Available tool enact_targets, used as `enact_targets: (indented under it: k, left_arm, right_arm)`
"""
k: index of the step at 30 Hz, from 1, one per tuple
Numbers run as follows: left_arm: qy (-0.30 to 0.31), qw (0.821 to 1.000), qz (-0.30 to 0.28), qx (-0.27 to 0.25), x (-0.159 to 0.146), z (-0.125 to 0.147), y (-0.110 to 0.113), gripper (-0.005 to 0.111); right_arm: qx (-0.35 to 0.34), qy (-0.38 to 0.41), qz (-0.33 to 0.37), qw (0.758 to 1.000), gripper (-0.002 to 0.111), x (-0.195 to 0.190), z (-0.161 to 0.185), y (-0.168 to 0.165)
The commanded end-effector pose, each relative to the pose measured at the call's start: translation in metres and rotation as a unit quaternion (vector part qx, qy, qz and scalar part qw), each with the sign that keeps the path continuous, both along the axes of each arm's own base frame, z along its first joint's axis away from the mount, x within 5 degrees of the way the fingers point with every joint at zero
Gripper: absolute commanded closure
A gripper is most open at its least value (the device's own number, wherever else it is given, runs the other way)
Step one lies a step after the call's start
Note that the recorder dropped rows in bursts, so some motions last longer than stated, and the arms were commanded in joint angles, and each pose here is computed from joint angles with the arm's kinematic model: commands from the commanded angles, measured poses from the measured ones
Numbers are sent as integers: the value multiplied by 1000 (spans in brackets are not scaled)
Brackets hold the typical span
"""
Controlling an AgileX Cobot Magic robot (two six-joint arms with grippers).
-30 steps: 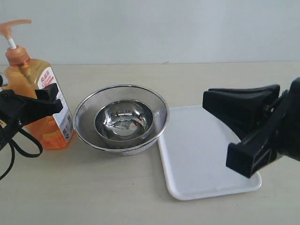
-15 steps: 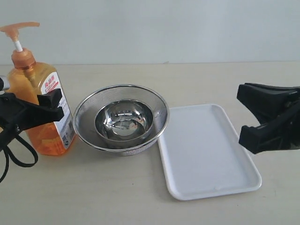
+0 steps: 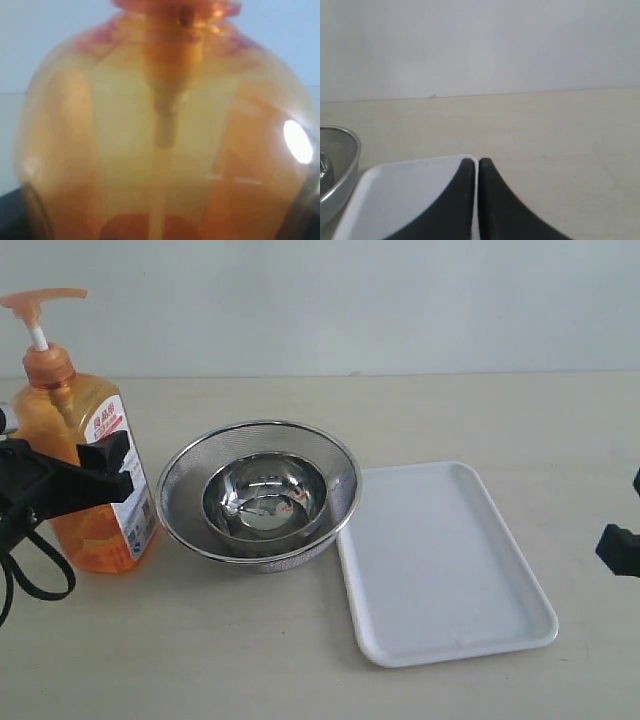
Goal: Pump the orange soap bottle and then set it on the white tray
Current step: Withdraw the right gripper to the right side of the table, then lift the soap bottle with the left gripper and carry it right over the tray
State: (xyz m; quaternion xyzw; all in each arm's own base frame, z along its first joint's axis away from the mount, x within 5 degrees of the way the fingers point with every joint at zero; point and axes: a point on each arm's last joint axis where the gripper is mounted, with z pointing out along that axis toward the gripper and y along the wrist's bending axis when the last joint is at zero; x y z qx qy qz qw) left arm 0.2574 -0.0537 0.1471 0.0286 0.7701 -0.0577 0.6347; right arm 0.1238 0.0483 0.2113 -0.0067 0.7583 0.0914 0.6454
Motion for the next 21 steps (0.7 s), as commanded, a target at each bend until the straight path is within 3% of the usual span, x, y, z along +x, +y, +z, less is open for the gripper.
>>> enact_targets:
  k: [1,10,17,21]
  left_arm:
    - [-69,998,-1,-10,-2,26,0,102]
    - [-120,992,-30,-15,-16,66,-2,102]
    - [-194,973,-109,-63,-31,117,-13,102]
    - [-192,968,-145,-69,-25,142,-25,102]
  right_arm:
    - [-14,-7,-14,1000,109,-1,0,-4]
    - [-16,-13,-20,1000,109,-1,1,-6]
    - [-13,-12,-46,999,109,-1,0,-10]
    - [-9,-10,-62,998,109,-1,-1,-13]
